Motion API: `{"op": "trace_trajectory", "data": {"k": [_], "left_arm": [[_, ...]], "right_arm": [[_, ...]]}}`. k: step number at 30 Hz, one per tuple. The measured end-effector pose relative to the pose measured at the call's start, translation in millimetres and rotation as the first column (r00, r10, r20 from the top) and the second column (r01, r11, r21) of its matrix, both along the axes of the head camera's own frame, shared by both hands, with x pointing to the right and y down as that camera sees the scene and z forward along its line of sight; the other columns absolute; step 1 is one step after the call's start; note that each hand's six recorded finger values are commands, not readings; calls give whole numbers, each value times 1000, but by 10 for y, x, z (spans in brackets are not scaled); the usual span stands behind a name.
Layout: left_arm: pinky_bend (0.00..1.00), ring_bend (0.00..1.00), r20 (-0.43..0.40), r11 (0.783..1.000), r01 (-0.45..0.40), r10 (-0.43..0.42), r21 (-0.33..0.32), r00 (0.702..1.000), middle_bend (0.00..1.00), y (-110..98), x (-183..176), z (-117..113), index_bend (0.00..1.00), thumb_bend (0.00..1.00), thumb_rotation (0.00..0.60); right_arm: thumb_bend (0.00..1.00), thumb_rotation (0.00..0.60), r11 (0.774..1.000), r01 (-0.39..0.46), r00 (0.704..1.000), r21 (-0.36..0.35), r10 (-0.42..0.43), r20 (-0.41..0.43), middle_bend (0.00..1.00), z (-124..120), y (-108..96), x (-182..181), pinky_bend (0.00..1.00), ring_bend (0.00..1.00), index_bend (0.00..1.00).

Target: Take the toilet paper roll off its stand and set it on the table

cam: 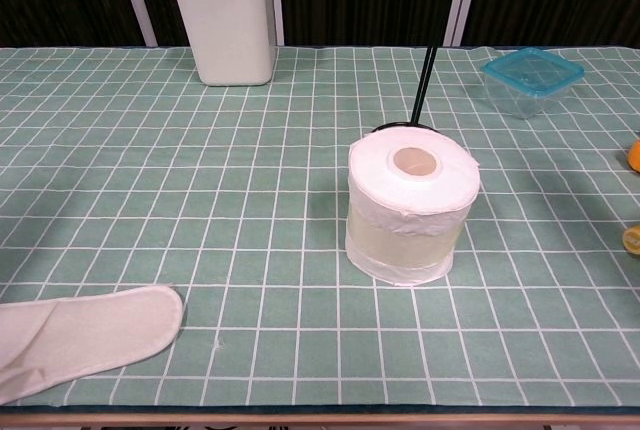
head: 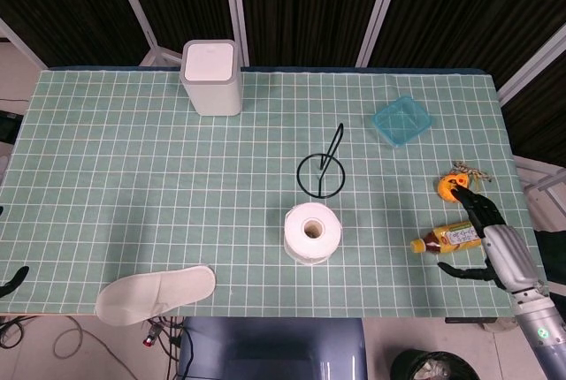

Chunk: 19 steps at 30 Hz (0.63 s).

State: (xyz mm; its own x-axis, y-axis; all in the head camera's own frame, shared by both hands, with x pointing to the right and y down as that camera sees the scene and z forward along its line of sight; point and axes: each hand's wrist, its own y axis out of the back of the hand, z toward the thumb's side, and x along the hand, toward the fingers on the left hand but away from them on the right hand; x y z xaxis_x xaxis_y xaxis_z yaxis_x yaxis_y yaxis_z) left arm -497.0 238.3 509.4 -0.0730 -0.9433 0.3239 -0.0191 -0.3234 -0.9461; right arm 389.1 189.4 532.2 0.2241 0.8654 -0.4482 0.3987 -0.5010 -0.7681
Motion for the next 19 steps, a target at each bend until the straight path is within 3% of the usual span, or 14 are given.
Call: {"op": "trace_trajectory", "data": {"k": [3, 7, 10, 13, 19], "left_arm": [[13, 0, 4, 1000, -7, 7, -10, 1000, 0, 8, 15, 20, 47, 176, 600], [13, 0, 6, 1000, -17, 17, -16, 1000, 0, 4, 30, 40, 47, 176, 600], [13, 0, 9, 1000, -22, 23, -21, 1000, 0, 2, 39, 64, 47, 176, 600], [13, 0, 11, 999, -29, 29, -27, 1000, 0, -4, 42, 85, 47, 176, 600], [13, 0, 10, 999, -49, 49, -14, 999, 0, -22, 52, 91, 47, 176, 600]], "right_arm": [[0, 600, 995, 48, 989, 89, -34, -147, 0, -46, 156, 92, 0, 0, 0], [0, 600, 967, 128, 942, 219, -49, -333, 0, -123, 338, 180, 0, 0, 0], [0, 600, 960, 160, 907, 231, -50, -419, 0, -68, 448, 212, 0, 0, 0], [0, 600, 959, 163, 891, 230, -43, -452, 0, -7, 491, 202, 0, 0, 0], [0, 600, 959, 147, 896, 243, -25, -443, 0, 0, 501, 203, 0, 0, 0]]}}
